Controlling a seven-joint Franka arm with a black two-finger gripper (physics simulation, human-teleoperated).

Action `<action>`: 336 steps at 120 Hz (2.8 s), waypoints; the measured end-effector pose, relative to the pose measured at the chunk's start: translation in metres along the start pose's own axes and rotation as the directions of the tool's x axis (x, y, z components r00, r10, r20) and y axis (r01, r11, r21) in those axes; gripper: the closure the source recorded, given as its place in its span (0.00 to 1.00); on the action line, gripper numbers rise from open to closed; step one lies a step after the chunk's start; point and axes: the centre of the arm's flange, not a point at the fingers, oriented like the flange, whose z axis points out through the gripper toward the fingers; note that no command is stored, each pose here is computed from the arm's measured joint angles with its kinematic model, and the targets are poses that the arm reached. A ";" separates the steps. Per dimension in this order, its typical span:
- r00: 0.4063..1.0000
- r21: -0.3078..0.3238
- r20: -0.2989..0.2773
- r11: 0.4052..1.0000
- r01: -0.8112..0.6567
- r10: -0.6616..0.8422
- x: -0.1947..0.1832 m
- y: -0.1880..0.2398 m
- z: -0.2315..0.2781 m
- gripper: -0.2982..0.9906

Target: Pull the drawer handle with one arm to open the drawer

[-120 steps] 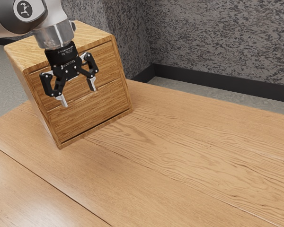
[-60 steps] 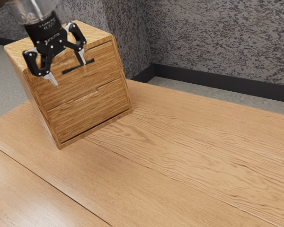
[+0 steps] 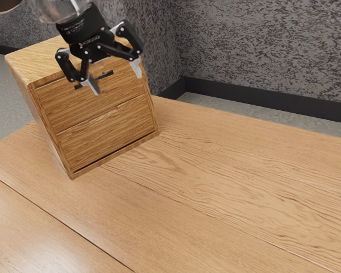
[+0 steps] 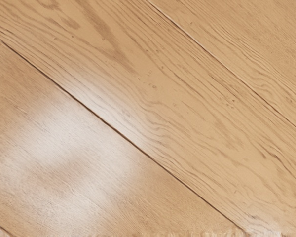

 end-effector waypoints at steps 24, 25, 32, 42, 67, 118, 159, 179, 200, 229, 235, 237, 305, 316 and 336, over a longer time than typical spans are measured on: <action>0.968 0.169 0.052 0.953 -0.251 0.246 -0.039 -0.015 -0.019 0.23; 0.965 0.172 0.060 0.950 -0.260 0.254 -0.041 -0.015 -0.019 0.23; 0.946 0.188 0.112 0.929 -0.319 0.303 -0.050 -0.018 -0.019 0.23; 0.918 0.201 0.178 0.900 -0.387 0.355 -0.066 -0.023 -0.019 0.23; 0.812 0.089 0.453 0.887 -0.453 0.369 -0.050 -0.049 0.058 0.23; 0.311 -0.047 -0.083 0.308 -0.950 0.947 -0.106 0.129 0.018 0.23; 0.363 0.315 -0.009 0.348 -0.883 0.932 0.029 0.074 0.031 0.24; 0.448 0.395 0.084 0.383 -0.835 0.890 0.062 0.028 0.032 0.24; 0.481 0.403 0.137 0.395 -0.826 0.866 0.062 0.019 0.037 0.23; 0.523 0.385 0.163 0.434 -0.815 0.837 0.061 0.018 0.046 0.24; 0.531 0.378 0.156 0.446 -0.811 0.833 0.058 0.020 0.045 0.23; 0.532 0.376 0.153 0.449 -0.811 0.833 0.057 0.021 0.045 0.23; 0.538 0.278 0.016 0.513 -0.812 0.843 0.070 0.087 0.107 0.24; 0.559 0.293 -0.013 0.538 -0.790 0.829 0.073 0.086 0.100 0.24; 0.532 0.311 -0.133 0.545 -0.779 0.836 0.080 0.105 0.102 0.23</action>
